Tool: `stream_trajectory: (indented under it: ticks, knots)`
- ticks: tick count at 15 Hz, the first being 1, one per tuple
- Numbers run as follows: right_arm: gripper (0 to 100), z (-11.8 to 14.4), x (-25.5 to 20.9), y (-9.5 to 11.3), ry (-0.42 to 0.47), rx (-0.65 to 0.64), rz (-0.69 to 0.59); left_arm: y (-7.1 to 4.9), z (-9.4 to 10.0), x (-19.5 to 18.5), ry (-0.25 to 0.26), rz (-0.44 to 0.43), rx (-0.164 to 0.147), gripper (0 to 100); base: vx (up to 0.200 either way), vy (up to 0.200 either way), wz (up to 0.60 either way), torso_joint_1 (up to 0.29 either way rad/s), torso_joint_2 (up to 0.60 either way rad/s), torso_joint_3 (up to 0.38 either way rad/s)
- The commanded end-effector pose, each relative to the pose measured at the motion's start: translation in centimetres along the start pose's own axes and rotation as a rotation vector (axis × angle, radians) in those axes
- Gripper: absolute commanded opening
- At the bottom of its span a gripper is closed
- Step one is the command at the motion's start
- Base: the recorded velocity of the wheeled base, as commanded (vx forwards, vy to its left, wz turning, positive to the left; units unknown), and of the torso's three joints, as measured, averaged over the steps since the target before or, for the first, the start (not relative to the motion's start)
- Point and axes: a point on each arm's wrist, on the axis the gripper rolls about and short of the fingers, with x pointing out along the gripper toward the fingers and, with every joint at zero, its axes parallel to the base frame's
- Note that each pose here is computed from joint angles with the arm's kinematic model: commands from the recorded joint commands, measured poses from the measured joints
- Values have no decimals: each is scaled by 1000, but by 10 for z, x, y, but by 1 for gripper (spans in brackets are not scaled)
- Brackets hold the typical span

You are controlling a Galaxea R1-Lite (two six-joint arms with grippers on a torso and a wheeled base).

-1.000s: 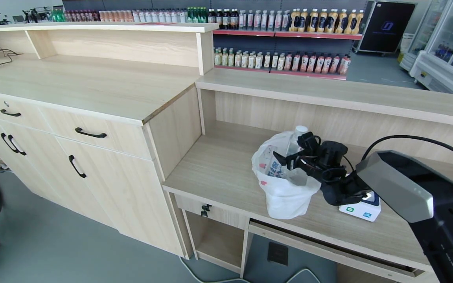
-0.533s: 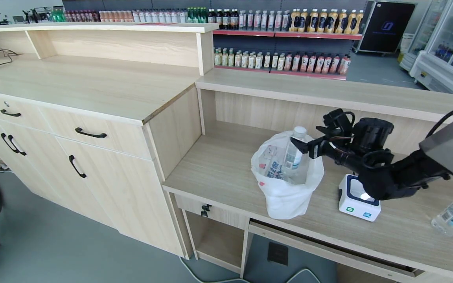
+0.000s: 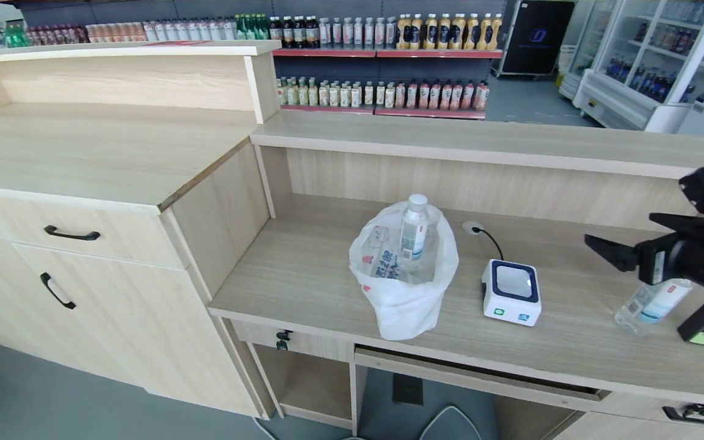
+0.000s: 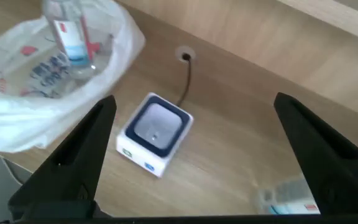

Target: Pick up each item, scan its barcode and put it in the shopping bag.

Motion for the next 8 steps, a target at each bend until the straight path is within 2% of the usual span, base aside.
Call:
stream_trajectory:
  ticks: [1,3,4,6,8]
  knots:
    - [100,-12,-44,-27,96,3,-193,0,0,0,-1,0,0,100,0,0,-600,2,2,2]
    - [100,-32,-30,-43,192,-12,-286,0,0,0,-1,0,0,100,0,0,-600,-2,2,2]
    - [100,-44,-18,-52,210,6,-309,0,0,0,-1,0,0,100,0,0,0,0,0,0]
    - [100,-77,22,-67,173,117,-334,0,0,0,-1,0,0,100,0,0,0,0,0,0]
    - [100,-106,55,-66,143,144,-321,0,0,0,-1,0,0,100,0,0,0,0,0,0]
